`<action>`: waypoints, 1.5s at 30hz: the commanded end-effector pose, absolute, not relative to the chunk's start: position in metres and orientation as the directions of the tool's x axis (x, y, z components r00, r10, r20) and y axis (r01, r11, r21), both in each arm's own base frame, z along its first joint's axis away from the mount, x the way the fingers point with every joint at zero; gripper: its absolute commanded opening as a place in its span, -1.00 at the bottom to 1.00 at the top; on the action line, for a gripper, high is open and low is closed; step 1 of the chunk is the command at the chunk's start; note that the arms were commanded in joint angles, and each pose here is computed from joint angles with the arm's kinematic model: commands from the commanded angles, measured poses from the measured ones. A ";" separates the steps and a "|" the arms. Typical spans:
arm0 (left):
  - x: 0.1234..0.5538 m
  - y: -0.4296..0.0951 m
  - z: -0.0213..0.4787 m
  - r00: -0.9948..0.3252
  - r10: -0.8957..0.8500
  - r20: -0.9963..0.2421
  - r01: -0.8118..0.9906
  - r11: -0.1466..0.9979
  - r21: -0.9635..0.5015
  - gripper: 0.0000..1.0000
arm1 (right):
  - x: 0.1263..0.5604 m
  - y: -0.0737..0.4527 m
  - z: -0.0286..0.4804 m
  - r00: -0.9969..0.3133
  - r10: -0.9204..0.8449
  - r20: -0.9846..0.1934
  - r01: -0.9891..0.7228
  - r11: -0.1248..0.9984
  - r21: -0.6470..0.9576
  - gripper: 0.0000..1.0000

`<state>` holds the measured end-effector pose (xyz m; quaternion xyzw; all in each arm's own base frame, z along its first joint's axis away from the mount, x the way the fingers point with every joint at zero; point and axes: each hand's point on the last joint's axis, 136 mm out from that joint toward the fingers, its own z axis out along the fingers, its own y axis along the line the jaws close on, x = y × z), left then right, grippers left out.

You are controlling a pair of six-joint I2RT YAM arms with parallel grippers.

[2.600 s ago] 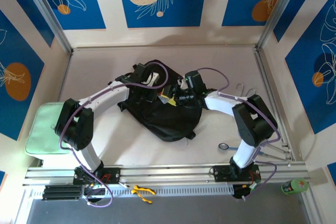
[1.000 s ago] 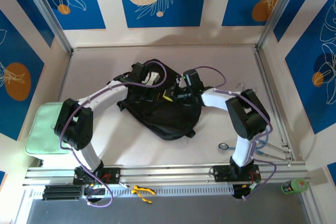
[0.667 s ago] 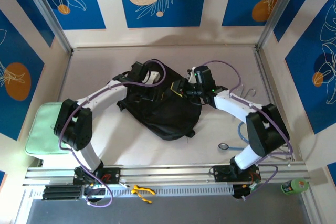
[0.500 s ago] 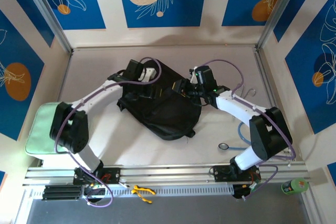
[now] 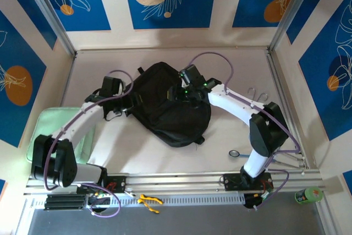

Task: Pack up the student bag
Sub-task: Zip the student bag at the center of the table.

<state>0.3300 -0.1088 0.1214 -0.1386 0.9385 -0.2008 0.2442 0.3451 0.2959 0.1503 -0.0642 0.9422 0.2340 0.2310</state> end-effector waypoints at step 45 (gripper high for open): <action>0.323 -0.033 0.141 -0.688 -0.573 -0.445 -0.340 0.797 -0.499 0.99 | 0.309 0.412 0.081 -0.503 -0.791 -0.349 -0.848 0.530 0.019 -0.41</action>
